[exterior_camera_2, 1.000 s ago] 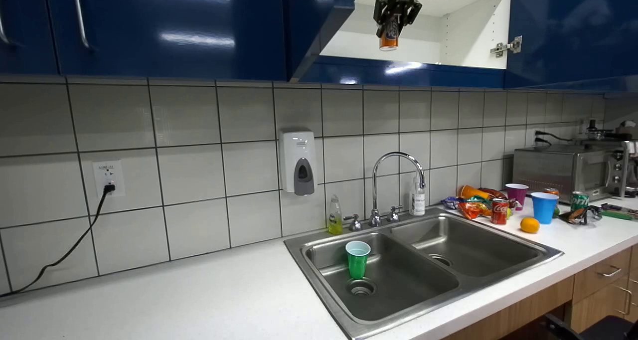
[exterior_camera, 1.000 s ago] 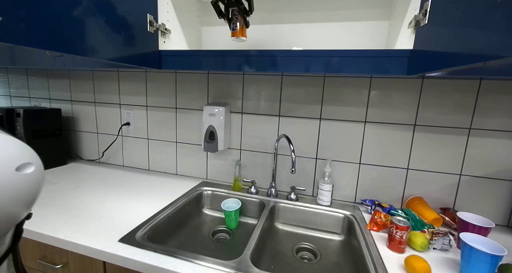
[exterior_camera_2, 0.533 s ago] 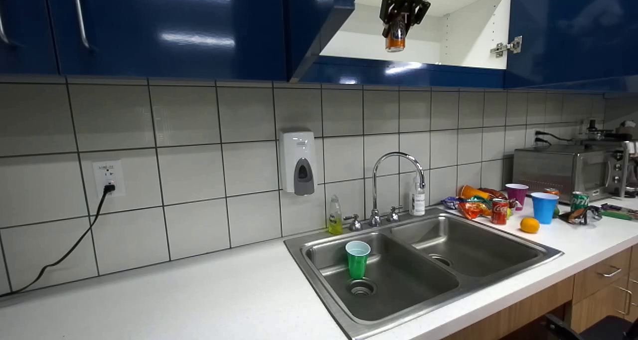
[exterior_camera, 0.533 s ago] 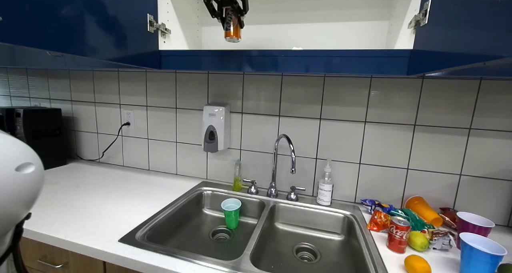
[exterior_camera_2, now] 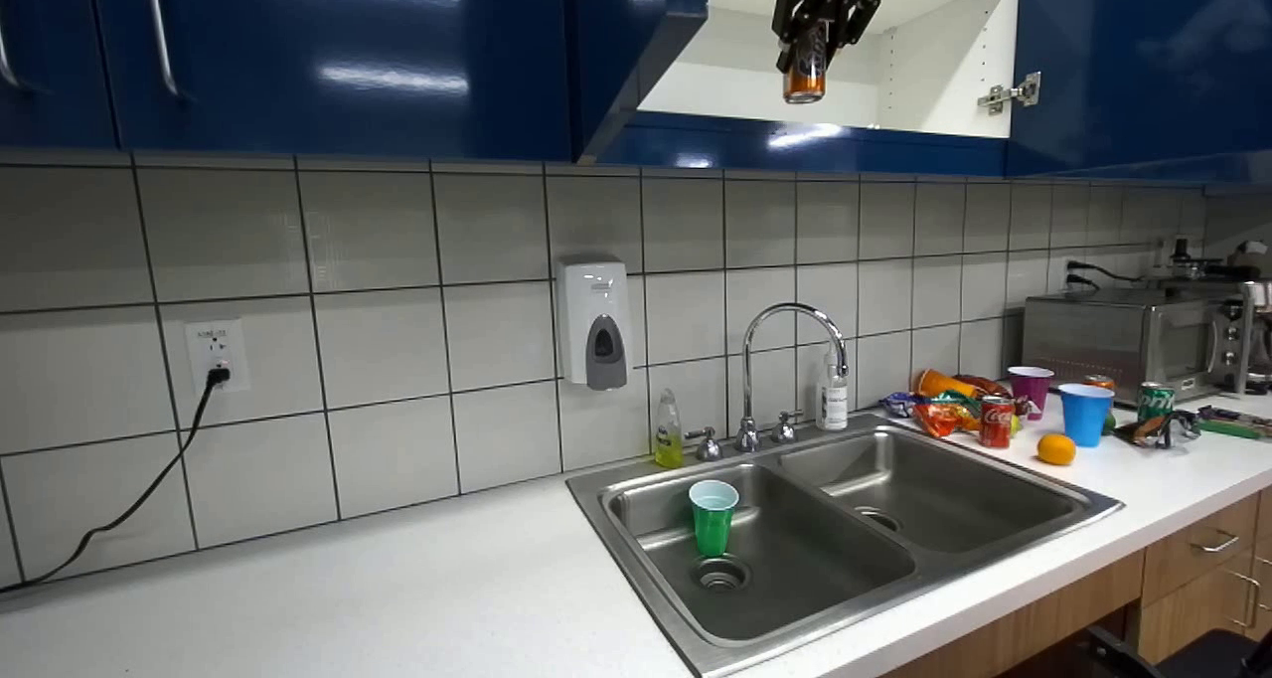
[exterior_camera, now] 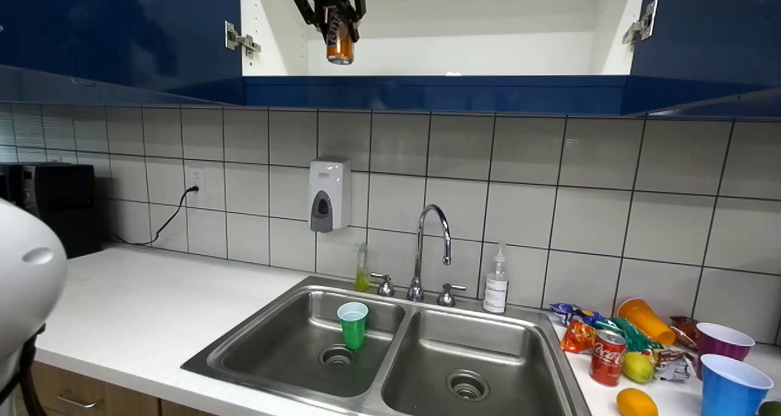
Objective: Pick up the canned drink from the shelf and put it in the sink
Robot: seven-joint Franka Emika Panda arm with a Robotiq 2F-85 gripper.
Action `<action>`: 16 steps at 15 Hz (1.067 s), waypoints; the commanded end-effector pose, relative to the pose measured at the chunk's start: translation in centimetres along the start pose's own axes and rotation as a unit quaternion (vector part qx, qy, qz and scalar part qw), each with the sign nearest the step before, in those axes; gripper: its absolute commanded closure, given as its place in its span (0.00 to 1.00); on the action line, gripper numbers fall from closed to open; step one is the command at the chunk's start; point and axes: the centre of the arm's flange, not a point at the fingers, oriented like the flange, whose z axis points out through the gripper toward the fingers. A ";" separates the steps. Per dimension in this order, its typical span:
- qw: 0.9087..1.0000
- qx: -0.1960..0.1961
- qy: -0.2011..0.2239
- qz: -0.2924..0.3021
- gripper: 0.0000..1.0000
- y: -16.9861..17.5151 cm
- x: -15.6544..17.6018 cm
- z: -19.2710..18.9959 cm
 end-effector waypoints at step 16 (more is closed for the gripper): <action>1.000 -0.006 -0.018 0.006 0.62 -0.8 -10.4 -2.8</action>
